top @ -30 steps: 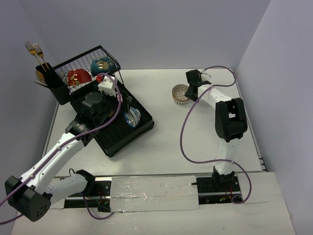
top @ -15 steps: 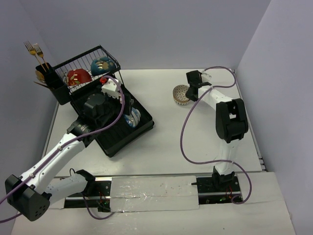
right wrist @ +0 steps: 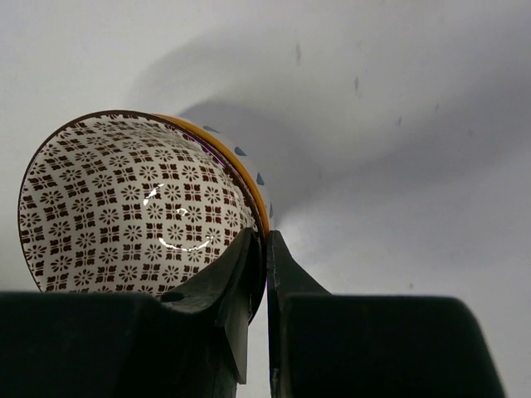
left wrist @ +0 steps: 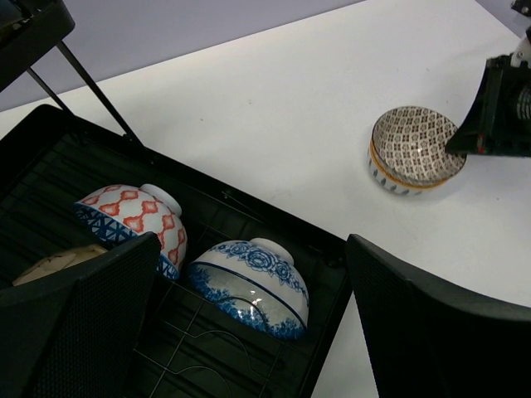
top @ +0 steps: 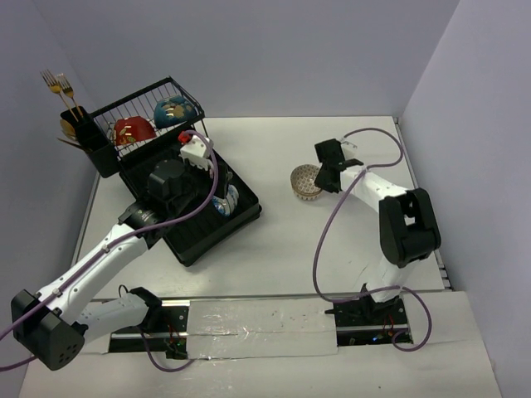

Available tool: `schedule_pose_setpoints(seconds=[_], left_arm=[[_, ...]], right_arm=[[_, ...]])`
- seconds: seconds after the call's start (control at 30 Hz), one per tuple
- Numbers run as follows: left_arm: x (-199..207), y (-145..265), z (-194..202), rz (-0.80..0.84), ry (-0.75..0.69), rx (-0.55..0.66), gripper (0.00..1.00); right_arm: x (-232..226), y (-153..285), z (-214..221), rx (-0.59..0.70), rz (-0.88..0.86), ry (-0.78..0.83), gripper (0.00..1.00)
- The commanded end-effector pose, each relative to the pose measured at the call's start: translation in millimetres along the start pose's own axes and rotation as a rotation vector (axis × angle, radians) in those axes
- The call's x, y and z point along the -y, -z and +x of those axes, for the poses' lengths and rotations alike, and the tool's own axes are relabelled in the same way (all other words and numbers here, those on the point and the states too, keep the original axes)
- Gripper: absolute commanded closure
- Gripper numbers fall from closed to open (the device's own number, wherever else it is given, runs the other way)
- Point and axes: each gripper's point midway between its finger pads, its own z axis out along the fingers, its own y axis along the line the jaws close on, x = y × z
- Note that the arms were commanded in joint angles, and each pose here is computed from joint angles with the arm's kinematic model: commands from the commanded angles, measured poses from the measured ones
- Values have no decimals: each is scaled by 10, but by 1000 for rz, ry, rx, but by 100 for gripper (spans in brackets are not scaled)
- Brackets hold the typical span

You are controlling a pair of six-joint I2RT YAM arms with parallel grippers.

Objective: Load the bowls into the dish rack

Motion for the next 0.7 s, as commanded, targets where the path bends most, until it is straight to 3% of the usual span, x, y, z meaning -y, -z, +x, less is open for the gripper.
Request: schedule_pose_setpoints(seconds=[0.0, 0.3, 0.53, 0.67], left_arm=[[62, -6, -75, 24, -9, 27, 1], [113, -17, -43, 40, -28, 22, 1], [132, -34, -13, 41, -39, 12, 1], [150, -51, 17, 45, -41, 2, 1]], right_arm=[[-187, 282, 189, 9, -119, 43, 100], [-368, 803, 960, -41, -268, 203, 100], [-294, 1004, 864, 15, -287, 214, 100], [-316, 1012, 846, 15, -291, 244, 89]])
